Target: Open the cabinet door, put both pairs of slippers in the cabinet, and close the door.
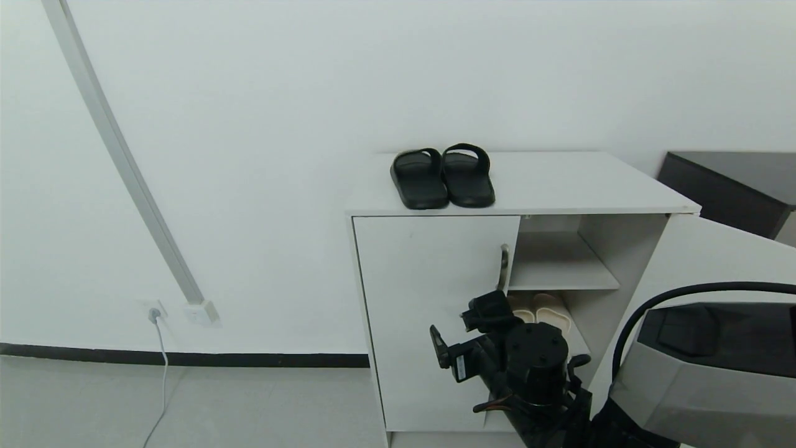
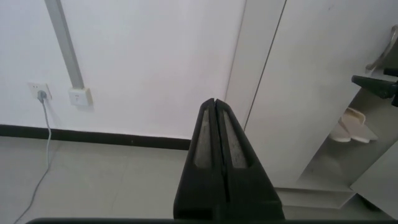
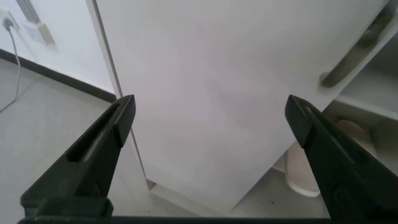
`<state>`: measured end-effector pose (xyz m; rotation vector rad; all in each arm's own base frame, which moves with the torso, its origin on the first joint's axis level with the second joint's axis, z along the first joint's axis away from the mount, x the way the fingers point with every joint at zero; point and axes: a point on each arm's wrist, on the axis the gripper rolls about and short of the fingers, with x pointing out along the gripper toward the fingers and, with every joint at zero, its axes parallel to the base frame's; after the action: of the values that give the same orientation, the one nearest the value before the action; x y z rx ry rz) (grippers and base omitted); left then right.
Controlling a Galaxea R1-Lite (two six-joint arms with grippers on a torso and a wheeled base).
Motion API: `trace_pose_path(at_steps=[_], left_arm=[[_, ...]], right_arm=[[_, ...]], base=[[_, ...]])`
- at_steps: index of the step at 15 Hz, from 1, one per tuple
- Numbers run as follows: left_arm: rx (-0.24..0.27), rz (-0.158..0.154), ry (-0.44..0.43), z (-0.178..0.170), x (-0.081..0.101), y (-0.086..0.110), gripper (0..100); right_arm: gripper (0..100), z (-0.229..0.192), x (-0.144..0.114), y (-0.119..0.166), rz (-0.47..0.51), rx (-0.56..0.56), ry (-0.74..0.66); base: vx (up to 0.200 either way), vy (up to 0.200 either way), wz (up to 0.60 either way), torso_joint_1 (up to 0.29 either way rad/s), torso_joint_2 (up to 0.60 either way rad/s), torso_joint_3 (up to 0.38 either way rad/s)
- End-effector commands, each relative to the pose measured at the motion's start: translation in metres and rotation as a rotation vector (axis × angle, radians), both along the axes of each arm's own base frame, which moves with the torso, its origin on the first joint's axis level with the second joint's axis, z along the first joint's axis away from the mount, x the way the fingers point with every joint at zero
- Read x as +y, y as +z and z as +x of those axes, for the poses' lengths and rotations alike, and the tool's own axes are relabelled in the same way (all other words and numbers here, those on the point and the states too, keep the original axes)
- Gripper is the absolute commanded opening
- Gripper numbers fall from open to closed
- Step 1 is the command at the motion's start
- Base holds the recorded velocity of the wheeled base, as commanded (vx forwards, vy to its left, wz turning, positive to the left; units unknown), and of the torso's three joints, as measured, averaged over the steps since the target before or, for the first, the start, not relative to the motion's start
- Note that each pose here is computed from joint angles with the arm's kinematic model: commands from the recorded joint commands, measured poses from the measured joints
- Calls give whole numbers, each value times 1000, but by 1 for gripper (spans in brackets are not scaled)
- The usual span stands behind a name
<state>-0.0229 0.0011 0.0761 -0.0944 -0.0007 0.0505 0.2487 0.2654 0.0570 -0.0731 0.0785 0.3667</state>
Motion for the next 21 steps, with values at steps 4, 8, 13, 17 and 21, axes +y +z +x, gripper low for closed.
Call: trace_pose_path(at_steps=[4, 8, 13, 17, 21], left_arm=[[0, -1, 2, 0, 0, 0, 0], [0, -1, 2, 0, 0, 0, 0], [0, -1, 2, 0, 0, 0, 0], [0, -1, 2, 0, 0, 0, 0], [1, -1, 2, 0, 0, 0, 0]], right_arm=[[100, 0, 0, 0, 0, 0, 0], [100, 0, 0, -1, -2, 2, 0], [100, 0, 0, 0, 0, 0, -3], [100, 1, -2, -1, -4, 3, -8], [100, 2, -3, -7, -33, 3, -9]], base=[[0, 0, 0, 187, -502, -312], [0, 0, 0, 220, -526, -316], [0, 0, 0, 248, -574, -328], [0, 0, 0, 249, -552, -308], [0, 0, 0, 148, -323, -172]])
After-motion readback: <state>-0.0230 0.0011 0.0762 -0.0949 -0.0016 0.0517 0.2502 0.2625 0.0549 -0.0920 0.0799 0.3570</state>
